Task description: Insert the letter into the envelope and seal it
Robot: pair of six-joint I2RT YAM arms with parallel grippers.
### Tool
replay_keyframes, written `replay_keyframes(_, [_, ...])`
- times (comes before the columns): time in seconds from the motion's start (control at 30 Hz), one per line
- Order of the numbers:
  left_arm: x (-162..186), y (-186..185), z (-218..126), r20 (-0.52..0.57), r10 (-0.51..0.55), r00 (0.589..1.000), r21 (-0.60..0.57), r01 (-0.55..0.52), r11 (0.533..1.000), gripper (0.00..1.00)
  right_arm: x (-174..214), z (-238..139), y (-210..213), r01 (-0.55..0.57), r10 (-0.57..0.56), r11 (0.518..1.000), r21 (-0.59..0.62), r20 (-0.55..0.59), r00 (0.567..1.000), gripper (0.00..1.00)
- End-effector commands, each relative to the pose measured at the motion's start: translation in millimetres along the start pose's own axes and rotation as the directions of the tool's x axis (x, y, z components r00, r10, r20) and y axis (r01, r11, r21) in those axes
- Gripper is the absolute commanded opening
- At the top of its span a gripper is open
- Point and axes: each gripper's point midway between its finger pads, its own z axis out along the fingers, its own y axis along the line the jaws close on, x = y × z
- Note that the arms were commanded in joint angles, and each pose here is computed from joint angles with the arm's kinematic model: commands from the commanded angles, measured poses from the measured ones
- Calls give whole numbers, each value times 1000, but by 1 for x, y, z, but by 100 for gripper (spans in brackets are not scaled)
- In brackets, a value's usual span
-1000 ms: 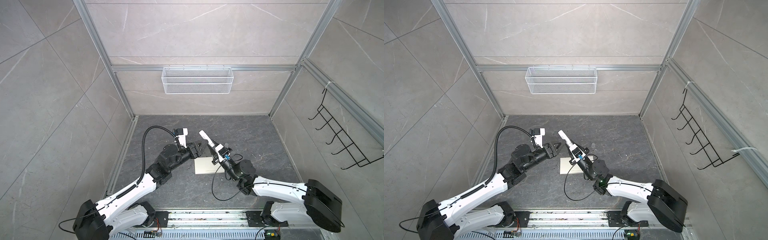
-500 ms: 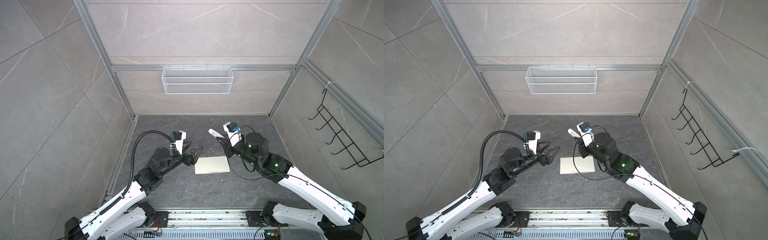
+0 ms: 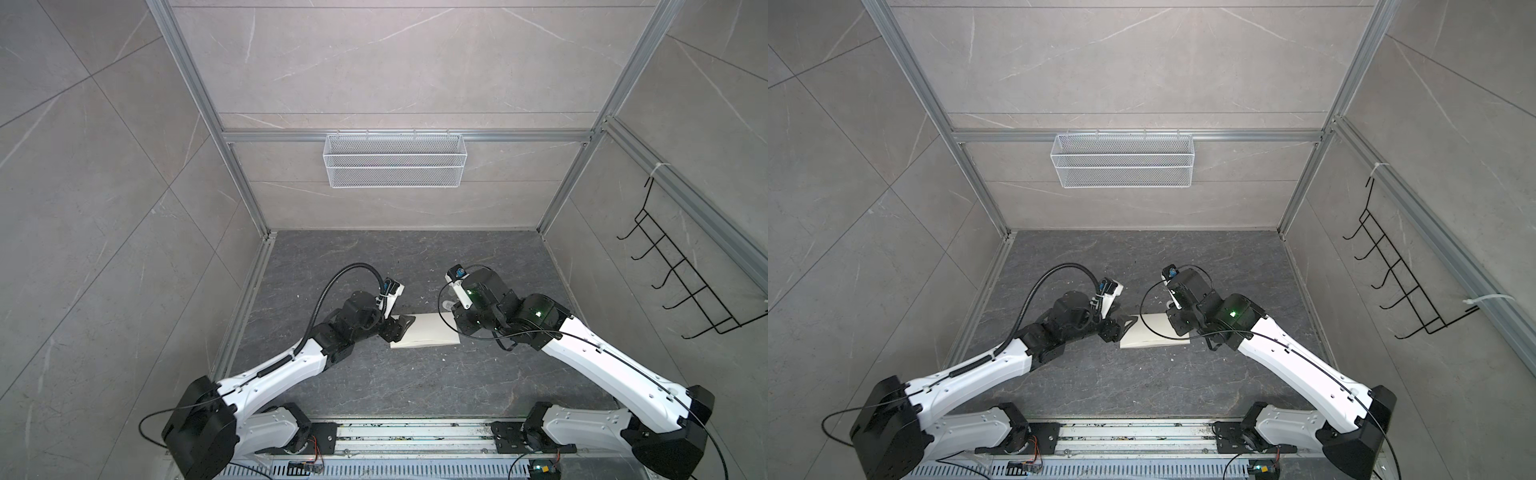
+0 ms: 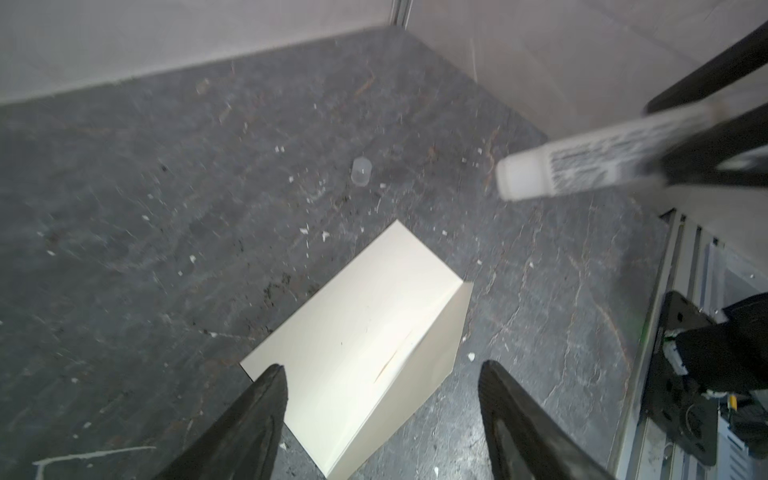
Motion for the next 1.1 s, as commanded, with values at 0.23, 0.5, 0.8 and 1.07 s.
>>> replay_keyframes(0.23, [29, -19, 55, -162, -69, 984, 157, 95, 983, 47, 4, 5, -9, -40, 43, 998, 47, -58, 997, 0])
replay_keyframes(0.5, [65, -26, 85, -287, -64, 956, 165, 115, 979, 35, 2, 7, -13, -48, 51, 997, 53, -49, 997, 0])
replay_keyframes(0.8, [96, -26, 96, -394, 3, 919, 115, 46, 992, 57, 4, 9, -12, -47, 49, 998, 38, -60, 997, 0])
replay_keyframes(1.07, [117, -21, 103, -462, 58, 885, 50, -39, 998, 80, 6, 12, -9, -42, 43, 999, 18, -69, 997, 0])
